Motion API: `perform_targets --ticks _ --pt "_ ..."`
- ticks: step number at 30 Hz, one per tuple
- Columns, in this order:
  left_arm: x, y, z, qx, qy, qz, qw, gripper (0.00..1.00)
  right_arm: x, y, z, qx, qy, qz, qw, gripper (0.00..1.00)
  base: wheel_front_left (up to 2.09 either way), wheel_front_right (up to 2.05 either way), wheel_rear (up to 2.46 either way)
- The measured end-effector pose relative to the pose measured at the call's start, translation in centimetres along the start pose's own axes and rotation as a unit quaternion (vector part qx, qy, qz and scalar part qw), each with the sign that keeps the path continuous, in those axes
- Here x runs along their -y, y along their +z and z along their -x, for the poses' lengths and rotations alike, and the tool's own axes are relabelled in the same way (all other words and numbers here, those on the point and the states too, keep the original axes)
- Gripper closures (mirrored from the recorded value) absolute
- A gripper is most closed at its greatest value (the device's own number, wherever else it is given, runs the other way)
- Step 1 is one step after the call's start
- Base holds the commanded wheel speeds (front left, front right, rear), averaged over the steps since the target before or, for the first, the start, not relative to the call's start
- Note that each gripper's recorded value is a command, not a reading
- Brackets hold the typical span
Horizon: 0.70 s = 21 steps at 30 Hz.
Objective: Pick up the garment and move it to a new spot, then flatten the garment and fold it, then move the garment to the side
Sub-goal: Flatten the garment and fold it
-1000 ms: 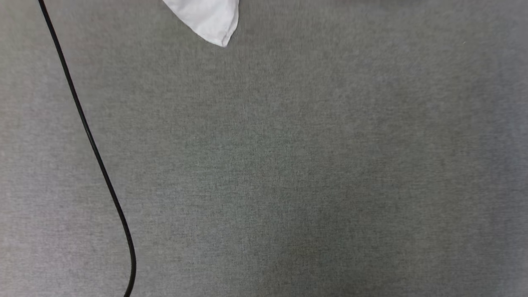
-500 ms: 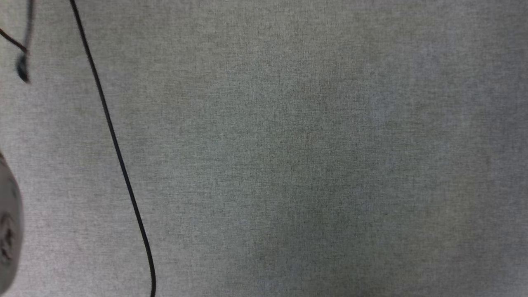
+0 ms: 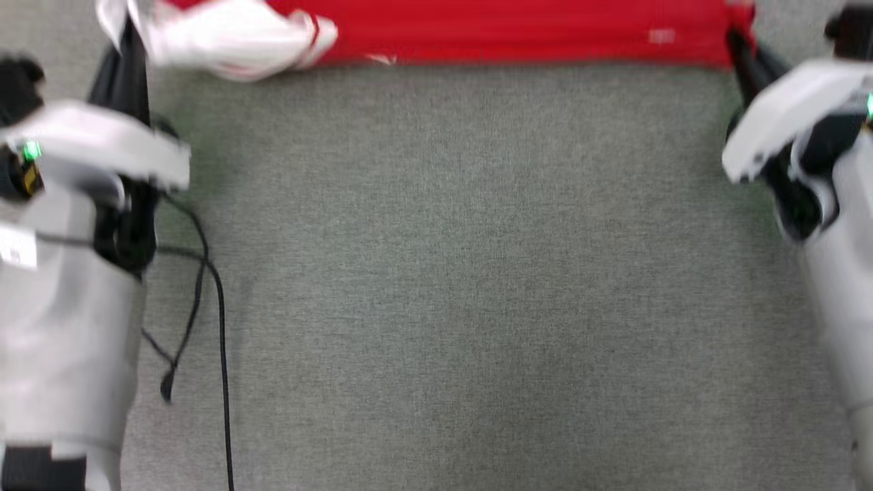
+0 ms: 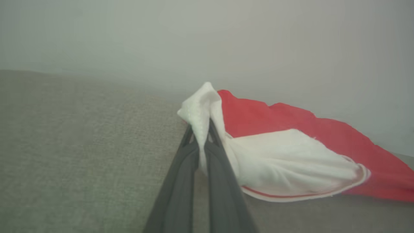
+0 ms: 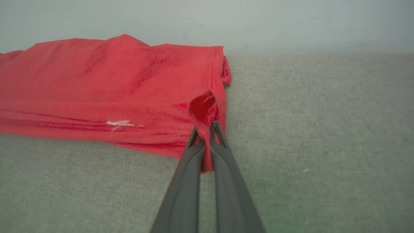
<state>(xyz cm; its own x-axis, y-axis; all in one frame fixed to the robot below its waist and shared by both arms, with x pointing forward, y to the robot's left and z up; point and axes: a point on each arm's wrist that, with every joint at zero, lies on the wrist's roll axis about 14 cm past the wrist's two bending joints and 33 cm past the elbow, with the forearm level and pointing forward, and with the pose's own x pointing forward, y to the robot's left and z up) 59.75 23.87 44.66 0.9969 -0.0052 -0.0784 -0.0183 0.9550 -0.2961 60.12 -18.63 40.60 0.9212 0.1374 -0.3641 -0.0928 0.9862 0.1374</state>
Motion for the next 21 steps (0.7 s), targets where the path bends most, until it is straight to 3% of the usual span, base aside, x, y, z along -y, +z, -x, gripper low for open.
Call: perform_targets --ticks 11,21 --pt "-1.6 -2.9 12.6 -0.039 0.03 0.016 0.999 1.0 1.3 -4.2 10.2 -0.027 -0.014 -0.028 0.999 1.0 0.0 0.0 0.0" --pt "-2.5 -3.3 21.2 -0.055 0.069 0.026 0.996 1.0 1.1 -7.2 19.8 -0.041 -0.039 -0.063 0.996 1.0 0.0 0.0 0.0"
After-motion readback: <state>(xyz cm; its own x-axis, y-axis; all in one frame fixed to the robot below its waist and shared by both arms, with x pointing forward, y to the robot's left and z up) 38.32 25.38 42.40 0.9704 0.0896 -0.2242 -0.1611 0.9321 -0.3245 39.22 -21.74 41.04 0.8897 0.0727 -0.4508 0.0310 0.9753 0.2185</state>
